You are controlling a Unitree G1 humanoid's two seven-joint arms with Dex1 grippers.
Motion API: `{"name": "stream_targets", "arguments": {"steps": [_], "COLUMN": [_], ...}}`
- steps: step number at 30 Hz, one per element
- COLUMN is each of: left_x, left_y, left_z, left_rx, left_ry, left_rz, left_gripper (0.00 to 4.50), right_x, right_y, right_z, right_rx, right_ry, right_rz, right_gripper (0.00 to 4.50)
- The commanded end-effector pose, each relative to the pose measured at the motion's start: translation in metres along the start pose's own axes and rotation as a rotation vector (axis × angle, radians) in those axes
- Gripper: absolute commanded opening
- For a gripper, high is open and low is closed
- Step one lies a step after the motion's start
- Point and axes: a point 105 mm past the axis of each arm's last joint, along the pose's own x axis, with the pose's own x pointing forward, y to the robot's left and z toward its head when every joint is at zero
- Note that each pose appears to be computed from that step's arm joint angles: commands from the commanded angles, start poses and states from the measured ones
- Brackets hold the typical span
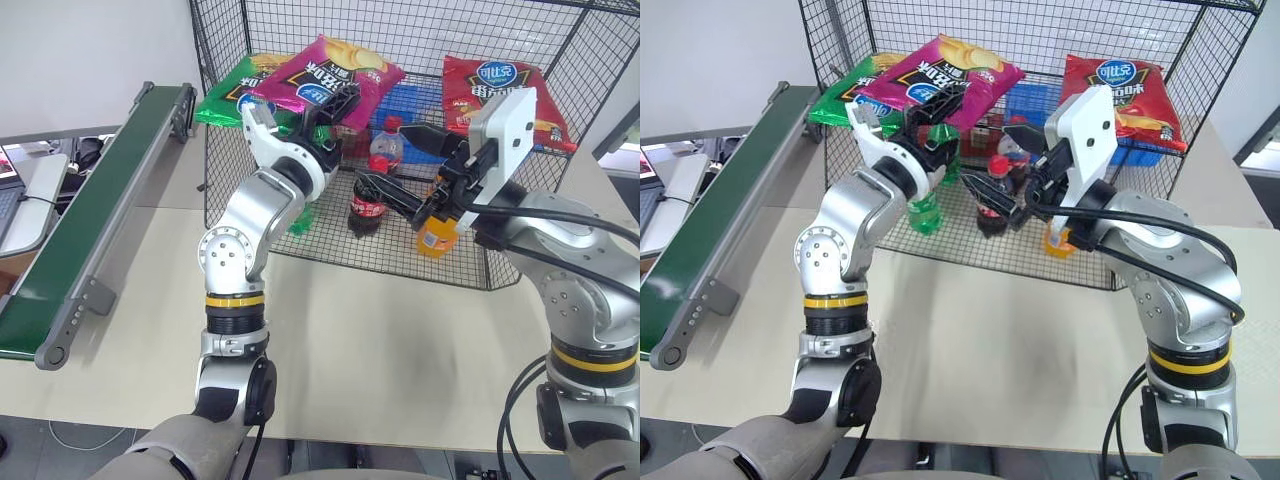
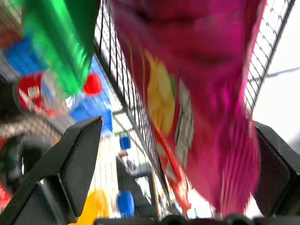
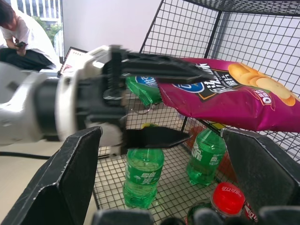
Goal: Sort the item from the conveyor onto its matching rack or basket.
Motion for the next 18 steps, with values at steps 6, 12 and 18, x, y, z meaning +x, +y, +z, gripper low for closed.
{"name": "stream_targets", "arguments": {"steps": [6, 12, 18], "left_x": [-0.045, -0.051, -0.082], "left_y": [-0.030, -0.028, -0.030], "left_z": [0.012, 0.007, 0.017], "left_rx": [0.106, 0.135, 0.538], "left_ry": [0.031, 0.078, 0.193], "left_rz": [-0.138, -0.125, -0.107], "left_gripper": [4.46, 4.46, 4.46], "right_x": [0.002, 0.004, 0.008], "right_y": [-0.005, -0.004, -0.004], "right_z": [0.036, 0.037, 0.028], "right_rx": [-0.069, -0.075, -0.191], "right_ry": [-0.182, -0.204, -0.142], "right_rz": [-0.018, -0.008, 0.017], "right_gripper": [4.50, 4.50, 4.50]}}
